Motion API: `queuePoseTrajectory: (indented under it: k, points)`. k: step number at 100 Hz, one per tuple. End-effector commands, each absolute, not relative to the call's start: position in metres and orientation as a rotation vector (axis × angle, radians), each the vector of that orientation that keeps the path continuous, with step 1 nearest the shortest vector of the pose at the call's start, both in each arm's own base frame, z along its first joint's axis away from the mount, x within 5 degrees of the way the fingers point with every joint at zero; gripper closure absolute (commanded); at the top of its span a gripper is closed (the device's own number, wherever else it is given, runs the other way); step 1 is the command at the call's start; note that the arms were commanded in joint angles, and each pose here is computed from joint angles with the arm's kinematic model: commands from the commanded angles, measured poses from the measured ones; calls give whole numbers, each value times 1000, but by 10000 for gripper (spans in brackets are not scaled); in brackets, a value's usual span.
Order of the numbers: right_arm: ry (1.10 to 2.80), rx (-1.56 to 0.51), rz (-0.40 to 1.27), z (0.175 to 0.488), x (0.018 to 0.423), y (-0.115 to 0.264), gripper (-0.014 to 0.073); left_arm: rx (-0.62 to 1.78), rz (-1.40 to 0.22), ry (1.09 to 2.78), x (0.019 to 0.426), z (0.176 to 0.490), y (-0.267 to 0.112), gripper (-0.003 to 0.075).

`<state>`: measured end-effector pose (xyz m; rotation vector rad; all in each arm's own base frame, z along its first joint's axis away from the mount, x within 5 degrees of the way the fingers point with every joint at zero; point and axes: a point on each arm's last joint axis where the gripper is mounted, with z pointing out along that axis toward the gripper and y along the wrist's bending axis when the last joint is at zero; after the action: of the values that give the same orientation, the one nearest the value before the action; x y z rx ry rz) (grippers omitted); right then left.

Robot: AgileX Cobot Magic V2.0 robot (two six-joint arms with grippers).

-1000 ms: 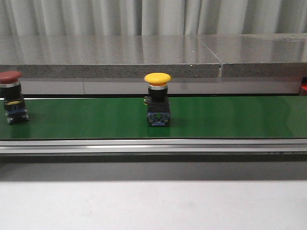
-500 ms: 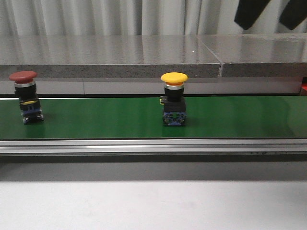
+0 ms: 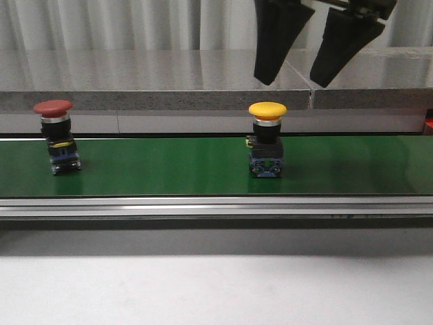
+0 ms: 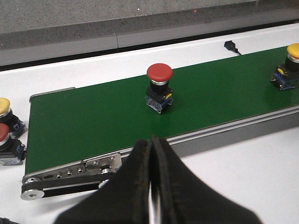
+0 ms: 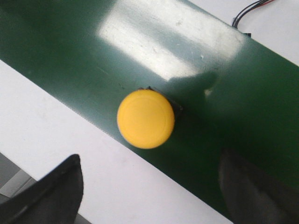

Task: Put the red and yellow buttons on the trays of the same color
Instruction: 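Lower the right gripper onto the yellow button on the belt and grasp it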

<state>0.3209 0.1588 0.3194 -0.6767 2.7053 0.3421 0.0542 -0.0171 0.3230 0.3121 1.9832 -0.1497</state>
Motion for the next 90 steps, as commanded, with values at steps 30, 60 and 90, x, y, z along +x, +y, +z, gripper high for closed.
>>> queuePoseTrajectory:
  k: [30, 60, 90]
  points:
    - [2674, -714, 365, 316, 337, 168, 8, 288, -178, 1891, 56, 337, -18, 741]
    - [2687, -721, 342, 311, 339, 167, 347, 288, -178, 1891, 56, 337, -18, 741]
    - [2624, -700, 346, 334, 329, 159, 349, 288, -178, 1891, 56, 337, -18, 741]
